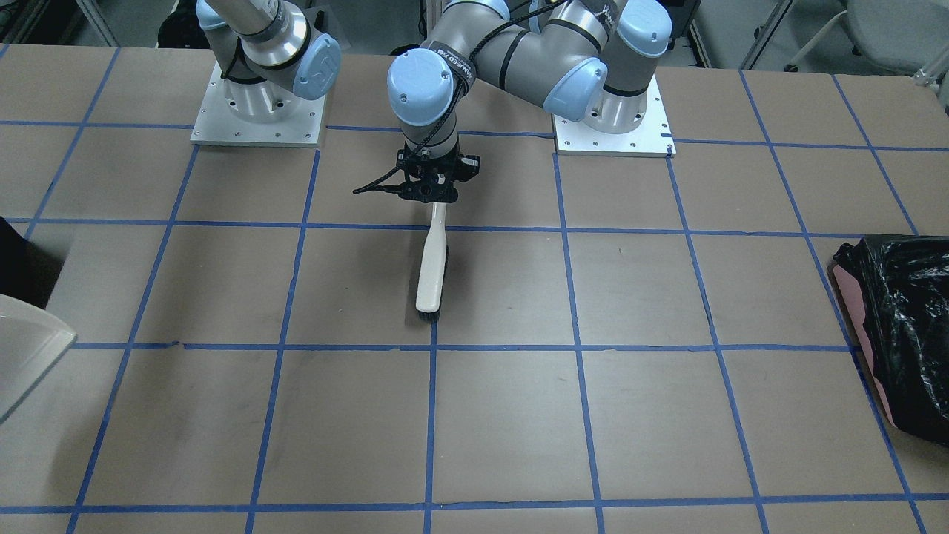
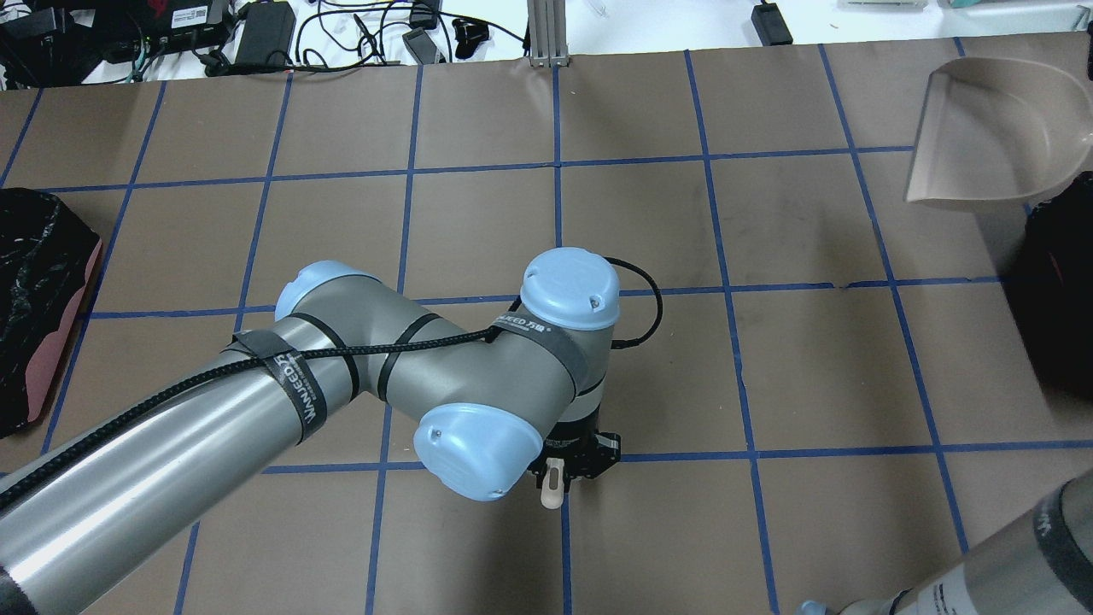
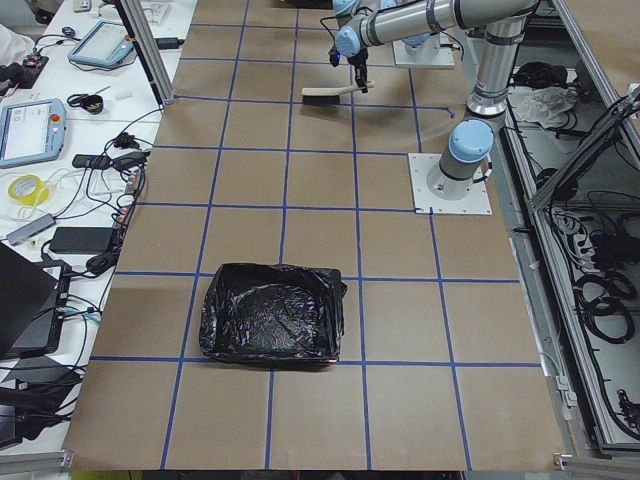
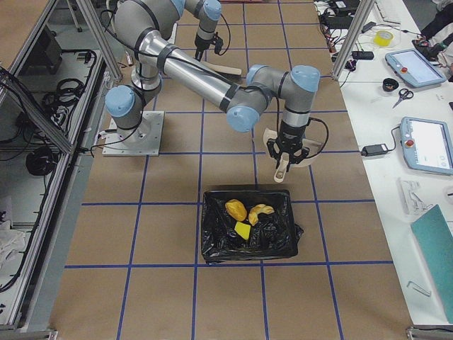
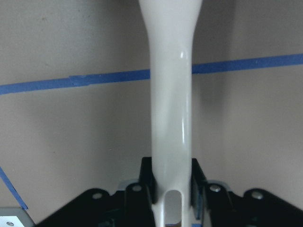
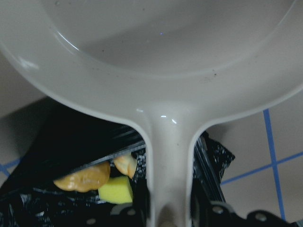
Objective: Sweep and dump trash in nearest bin
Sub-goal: 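Bring the empty dustpan back over the table with the right gripper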
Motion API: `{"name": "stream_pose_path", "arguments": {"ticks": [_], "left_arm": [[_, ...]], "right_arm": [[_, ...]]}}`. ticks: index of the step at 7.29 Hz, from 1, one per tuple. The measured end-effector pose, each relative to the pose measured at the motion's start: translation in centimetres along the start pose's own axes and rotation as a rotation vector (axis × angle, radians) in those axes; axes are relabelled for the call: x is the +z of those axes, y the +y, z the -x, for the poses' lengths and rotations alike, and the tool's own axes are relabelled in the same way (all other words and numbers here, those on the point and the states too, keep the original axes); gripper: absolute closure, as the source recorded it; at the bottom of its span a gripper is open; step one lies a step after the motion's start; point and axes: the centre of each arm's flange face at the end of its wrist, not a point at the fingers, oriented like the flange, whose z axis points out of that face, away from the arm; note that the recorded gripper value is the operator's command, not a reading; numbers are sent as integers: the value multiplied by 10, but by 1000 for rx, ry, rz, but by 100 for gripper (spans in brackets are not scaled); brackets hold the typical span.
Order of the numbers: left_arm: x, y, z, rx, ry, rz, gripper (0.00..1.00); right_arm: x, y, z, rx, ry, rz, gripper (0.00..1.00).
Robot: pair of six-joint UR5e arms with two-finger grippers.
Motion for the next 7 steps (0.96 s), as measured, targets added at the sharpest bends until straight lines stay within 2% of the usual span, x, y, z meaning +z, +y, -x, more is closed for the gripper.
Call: {"name": "stream_pose_path", "arguments": {"ticks": [1,3,7], "left_arm": [[0,-1,0,-1,0,0,26],[-3,-1,1,2,-1,-6,21],[-11,0,3,3,3,-26,15]], "right_arm": [[-7,-37,2,36,9,-19,100],[-11,-104,8,119,12,-51,100],[-13,-180,19,343,-16,-129,100]]}}
